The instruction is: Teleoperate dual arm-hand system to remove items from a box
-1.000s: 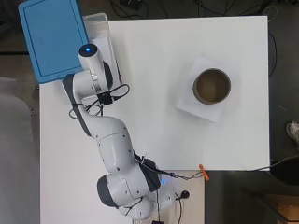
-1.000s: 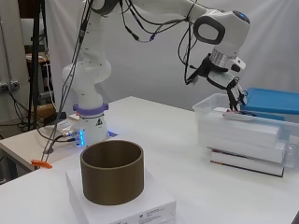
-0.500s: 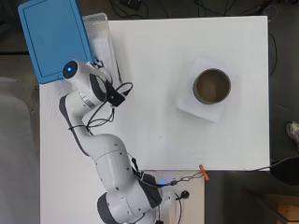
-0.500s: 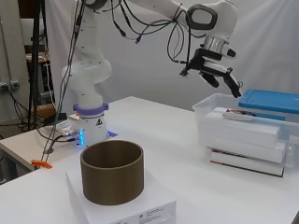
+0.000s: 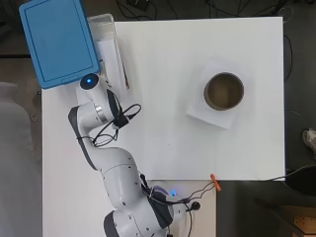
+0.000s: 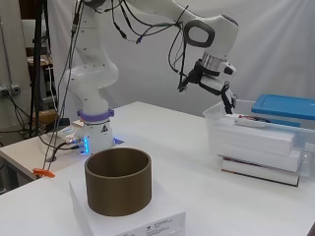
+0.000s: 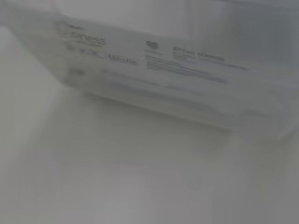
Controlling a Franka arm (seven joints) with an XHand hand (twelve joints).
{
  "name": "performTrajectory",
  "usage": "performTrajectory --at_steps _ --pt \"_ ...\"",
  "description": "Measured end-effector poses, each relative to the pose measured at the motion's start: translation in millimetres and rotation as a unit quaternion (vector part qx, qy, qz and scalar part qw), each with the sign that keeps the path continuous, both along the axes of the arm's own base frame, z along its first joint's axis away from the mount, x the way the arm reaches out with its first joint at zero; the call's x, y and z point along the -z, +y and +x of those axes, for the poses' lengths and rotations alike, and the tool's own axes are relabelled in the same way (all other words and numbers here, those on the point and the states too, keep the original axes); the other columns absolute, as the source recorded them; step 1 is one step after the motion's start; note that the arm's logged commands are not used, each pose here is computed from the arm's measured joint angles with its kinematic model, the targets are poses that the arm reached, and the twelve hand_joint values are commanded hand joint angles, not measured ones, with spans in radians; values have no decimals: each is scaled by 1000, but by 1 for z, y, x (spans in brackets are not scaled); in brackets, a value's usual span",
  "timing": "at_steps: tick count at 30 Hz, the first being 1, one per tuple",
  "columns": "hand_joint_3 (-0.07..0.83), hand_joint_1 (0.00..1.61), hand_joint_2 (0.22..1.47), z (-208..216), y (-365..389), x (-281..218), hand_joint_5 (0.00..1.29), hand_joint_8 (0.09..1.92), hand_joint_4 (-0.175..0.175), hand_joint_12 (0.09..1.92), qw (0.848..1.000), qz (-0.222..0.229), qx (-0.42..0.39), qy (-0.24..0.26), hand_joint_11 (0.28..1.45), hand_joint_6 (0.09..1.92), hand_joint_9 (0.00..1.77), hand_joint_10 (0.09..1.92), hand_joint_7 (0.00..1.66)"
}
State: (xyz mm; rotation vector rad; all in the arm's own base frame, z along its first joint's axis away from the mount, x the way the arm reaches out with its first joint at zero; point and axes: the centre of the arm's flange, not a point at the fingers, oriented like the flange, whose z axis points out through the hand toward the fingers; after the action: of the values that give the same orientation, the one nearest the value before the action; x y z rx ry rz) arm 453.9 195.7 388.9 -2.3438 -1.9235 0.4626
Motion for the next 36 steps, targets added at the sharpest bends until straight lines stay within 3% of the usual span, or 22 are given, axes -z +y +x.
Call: performTrajectory --at_steps 7,13,17,24,25,27,29,32,33,34,35,36 --pt "-8 134 1149 -8 26 -46 479 87 -20 87 999 18 -21 -37 632 87 743 87 687" --pt "-7 87 1132 40 17 3 405 87 -22 87 999 25 35 32 613 87 726 87 654" --pt "-2 84 1138 80 -14 19 408 87 -17 87 995 12 85 54 603 87 719 87 645" --pt "-2 110 1132 108 7 -2 452 87 -10 87 998 -48 27 34 624 87 748 87 661" --pt "-3 106 1129 110 10 -2 449 87 -9 87 998 -52 23 36 609 87 726 87 638" --pt "-13 56 1096 108 16 5 420 87 8 87 997 -61 14 49 486 87 495 87 480" --pt "-14 17 996 105 24 12 357 87 33 87 995 -83 -1 56 408 87 337 87 365" --pt "-18 52 905 103 16 21 266 87 49 87 990 -128 -26 45 375 87 269 87 288" --pt "-14 163 893 100 14 23 255 87 51 87 989 -136 -35 44 399 87 341 87 316" --pt "-3 613 975 96 13 27 442 348 -30 87 988 -138 -41 46 557 467 611 347 529" --pt "-8 954 1061 88 13 32 568 655 -96 407 989 -133 -44 55 661 862 780 745 685" --pt "-6 1155 1108 82 13 34 654 802 -135 737 990 -121 -43 60 685 1100 884 985 789"
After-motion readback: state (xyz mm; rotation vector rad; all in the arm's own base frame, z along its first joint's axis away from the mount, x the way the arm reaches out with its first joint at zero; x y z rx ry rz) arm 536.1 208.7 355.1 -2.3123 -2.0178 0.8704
